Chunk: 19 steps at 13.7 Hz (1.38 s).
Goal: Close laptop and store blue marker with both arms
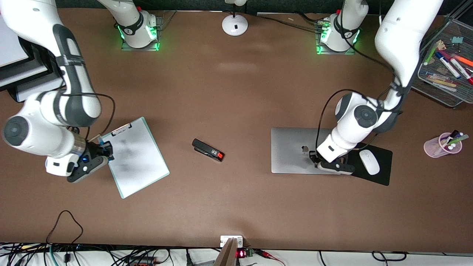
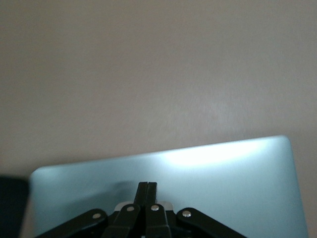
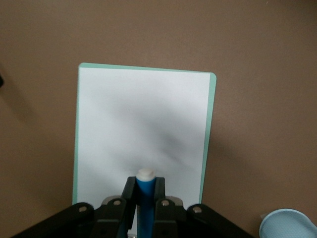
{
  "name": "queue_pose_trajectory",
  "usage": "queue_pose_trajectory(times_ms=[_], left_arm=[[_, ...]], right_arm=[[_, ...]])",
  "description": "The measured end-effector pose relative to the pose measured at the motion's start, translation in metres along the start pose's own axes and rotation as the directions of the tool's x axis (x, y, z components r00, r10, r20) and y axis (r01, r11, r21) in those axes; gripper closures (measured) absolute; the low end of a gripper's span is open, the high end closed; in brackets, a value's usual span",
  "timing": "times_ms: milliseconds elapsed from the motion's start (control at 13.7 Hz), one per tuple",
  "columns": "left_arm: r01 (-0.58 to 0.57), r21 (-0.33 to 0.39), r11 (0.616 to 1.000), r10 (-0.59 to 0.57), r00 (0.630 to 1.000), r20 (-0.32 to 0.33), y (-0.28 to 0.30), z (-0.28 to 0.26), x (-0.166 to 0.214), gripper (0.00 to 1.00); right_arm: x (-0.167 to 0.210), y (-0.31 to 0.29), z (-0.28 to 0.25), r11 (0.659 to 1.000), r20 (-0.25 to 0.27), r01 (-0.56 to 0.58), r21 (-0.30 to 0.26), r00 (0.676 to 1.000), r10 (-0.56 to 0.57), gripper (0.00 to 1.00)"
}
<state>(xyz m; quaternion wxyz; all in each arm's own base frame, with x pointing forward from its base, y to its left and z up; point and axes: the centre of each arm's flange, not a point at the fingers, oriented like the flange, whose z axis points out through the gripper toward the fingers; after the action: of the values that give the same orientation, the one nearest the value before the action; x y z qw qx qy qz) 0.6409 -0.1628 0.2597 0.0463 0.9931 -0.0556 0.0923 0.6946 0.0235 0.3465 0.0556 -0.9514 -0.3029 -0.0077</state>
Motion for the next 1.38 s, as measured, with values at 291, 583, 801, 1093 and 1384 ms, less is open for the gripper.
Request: queue_pose_trajectory(times_ms=[291,583,801,1093,1384], left_arm=[[-0.039,0.079,0.996,0.028,0.991,0.132,0.016,-0.080,-0.009,0.99],[-0.099,0.132,0.986,0.068,0.972,0.227,0.048,-0.149,-0.032,0.96],[-0.124,0.161,0.979,0.076,0.958,0.278,0.059,-0.177,-0.047,0.89],[-0.145,0.179,0.973,0.086,0.949,0.304,0.070,-0.195,-0.058,0.50],[-0.148,0.188,0.971,0.086,0.950,0.300,0.072,-0.208,-0.061,0.07]], right_arm=[[-0.018,0.030,-0.042,0.993,-0.046,0.079,0.089,0.996,-0.075,0.82],[-0.033,0.042,-0.066,0.978,-0.079,0.170,0.123,0.984,-0.161,0.82],[-0.058,0.058,-0.091,0.944,-0.171,0.284,0.169,0.951,-0.256,0.82],[-0.087,0.088,-0.124,0.880,-0.327,0.448,0.156,0.865,-0.381,0.82],[-0.115,0.116,-0.133,0.805,-0.495,0.587,0.089,0.727,-0.476,0.82]])
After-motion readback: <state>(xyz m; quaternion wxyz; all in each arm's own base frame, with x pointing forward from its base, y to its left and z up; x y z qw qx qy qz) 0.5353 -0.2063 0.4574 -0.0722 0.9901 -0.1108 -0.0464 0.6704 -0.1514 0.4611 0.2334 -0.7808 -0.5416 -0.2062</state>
